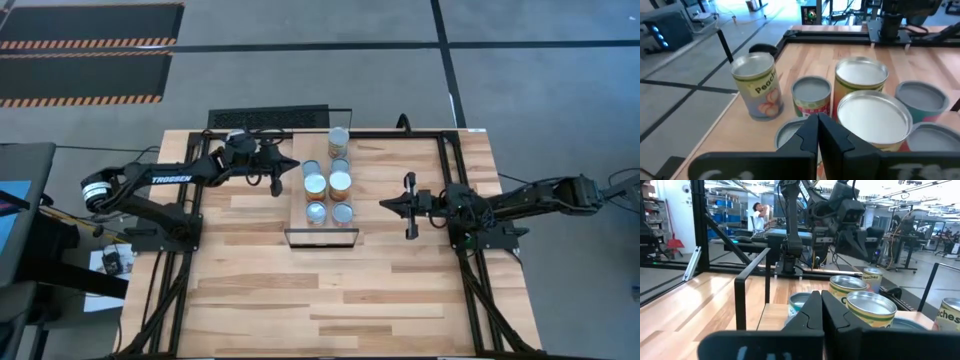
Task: Pick and place cans onto a shelf
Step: Put the canned peaches on the shelf
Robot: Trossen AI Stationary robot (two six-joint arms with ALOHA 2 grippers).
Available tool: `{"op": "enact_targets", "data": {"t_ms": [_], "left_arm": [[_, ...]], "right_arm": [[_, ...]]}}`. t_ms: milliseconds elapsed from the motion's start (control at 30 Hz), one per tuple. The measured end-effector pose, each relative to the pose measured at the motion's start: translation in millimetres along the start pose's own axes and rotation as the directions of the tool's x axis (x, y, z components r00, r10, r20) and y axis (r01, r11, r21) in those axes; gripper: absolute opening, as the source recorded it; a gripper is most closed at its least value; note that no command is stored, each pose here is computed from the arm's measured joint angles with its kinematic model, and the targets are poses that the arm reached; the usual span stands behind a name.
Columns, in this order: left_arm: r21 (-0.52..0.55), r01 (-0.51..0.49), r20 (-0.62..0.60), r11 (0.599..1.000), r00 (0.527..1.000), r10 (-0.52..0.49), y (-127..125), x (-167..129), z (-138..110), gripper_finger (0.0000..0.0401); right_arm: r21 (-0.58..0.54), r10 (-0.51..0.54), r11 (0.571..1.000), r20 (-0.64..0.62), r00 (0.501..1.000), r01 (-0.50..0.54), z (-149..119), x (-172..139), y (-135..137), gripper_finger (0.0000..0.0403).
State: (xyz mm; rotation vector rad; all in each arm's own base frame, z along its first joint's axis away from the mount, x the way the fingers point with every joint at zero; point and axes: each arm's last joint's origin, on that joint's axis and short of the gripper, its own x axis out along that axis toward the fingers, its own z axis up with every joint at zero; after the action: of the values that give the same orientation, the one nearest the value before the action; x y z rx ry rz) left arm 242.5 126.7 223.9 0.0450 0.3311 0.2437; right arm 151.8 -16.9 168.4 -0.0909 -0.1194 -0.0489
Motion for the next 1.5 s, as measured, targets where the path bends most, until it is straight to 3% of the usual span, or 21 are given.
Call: {"op": "enact_targets", "data": {"t_ms": [167,333,533,733,933,1233,1500], "left_arm": [[-0.003,-0.024,0.009,1.000,1.000,0.024,-2,-19,11,0.0000],[-0.006,-0.189,-0.108,0.982,0.976,0.188,-3,-47,12,0.0000],[-0.096,-0.380,-0.376,0.920,0.870,0.320,5,-73,-4,0.0000],[-0.161,-0.512,-0.546,0.844,0.759,0.355,29,-85,-3,0.0000],[-0.121,-0.505,-0.657,0.854,0.686,0.313,50,-83,2,0.0009],[-0.025,-0.452,-0.769,0.892,0.579,0.272,75,-60,-2,0.0091],[0.140,-0.492,-0.845,0.859,0.393,0.363,92,-38,-21,0.0130]], "right_arm": [[0.000,-0.001,1.000,-0.001,1.000,0.001,0,0,0,0.0004],[0.001,-0.002,1.000,-0.016,1.000,0.002,-2,0,0,0.0004],[-0.003,-0.023,1.000,-0.026,0.999,0.023,-3,0,-1,0.0005],[-0.004,-0.027,1.000,-0.026,0.999,0.027,-3,0,-1,0.0005],[-0.002,-0.030,1.000,-0.028,0.999,0.030,-2,0,-1,0.0005],[0.001,-0.028,1.000,-0.039,0.999,0.028,-2,1,-1,0.0005],[-0.003,-0.028,1.000,-0.042,0.999,0.028,-2,1,-1,0.0005]]}}
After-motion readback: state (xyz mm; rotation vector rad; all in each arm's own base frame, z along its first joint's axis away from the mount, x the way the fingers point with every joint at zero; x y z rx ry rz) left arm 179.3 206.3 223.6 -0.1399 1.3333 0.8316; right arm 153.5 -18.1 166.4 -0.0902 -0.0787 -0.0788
